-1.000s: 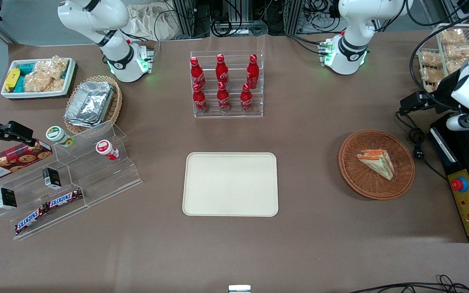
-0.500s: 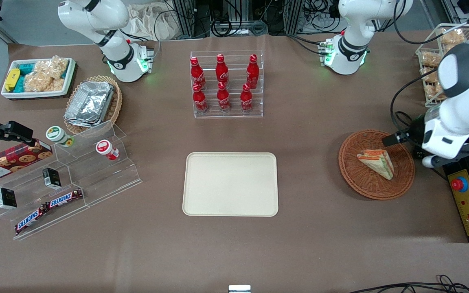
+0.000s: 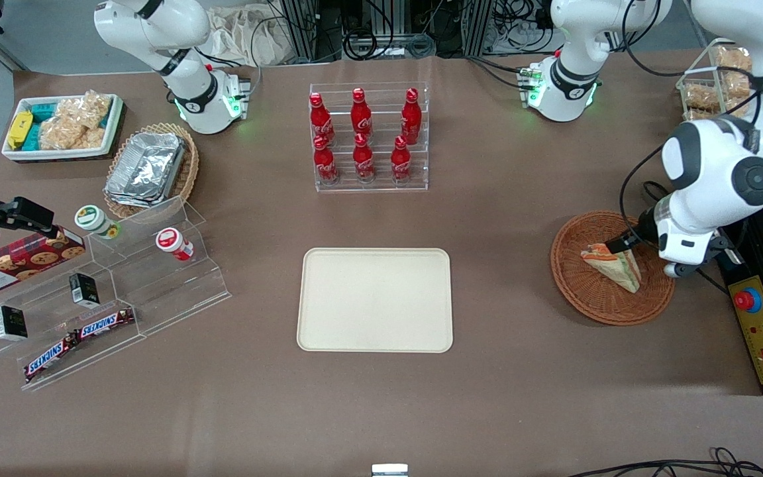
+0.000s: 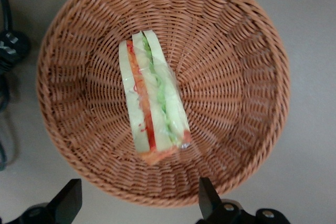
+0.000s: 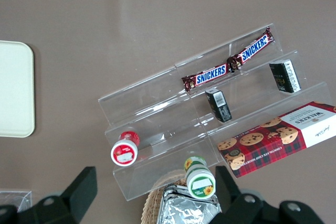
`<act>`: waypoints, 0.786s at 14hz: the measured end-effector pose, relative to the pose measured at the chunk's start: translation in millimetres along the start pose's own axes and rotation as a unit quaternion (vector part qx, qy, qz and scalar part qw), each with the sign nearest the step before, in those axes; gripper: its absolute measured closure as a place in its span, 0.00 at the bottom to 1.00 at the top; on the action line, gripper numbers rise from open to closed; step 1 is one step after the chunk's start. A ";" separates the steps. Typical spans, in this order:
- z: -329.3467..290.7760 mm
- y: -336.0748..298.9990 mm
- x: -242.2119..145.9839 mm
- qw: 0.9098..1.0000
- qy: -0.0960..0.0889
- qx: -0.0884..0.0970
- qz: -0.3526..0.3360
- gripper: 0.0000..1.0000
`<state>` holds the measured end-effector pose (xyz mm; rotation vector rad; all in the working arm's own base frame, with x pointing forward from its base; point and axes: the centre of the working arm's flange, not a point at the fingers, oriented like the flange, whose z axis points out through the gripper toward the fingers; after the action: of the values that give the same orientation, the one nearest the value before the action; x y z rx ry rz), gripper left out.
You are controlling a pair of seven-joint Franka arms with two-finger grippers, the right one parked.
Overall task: Place sandwich from basket to tray
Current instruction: 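Close the left gripper on the sandwich's upright edge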
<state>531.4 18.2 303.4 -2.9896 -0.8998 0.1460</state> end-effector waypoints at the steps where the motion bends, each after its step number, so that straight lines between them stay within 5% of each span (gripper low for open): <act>1: 13.9 2.3 3.7 1.000 0.003 0.000 -0.018 0.00; 6: 70.3 4.7 15.4 0.998 0.007 0.004 -0.068 0.06; 11: 71.2 -0.9 21.4 0.997 0.009 0.005 -0.075 0.57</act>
<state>541.9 30.0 230.8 -2.8956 -1.1120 0.1196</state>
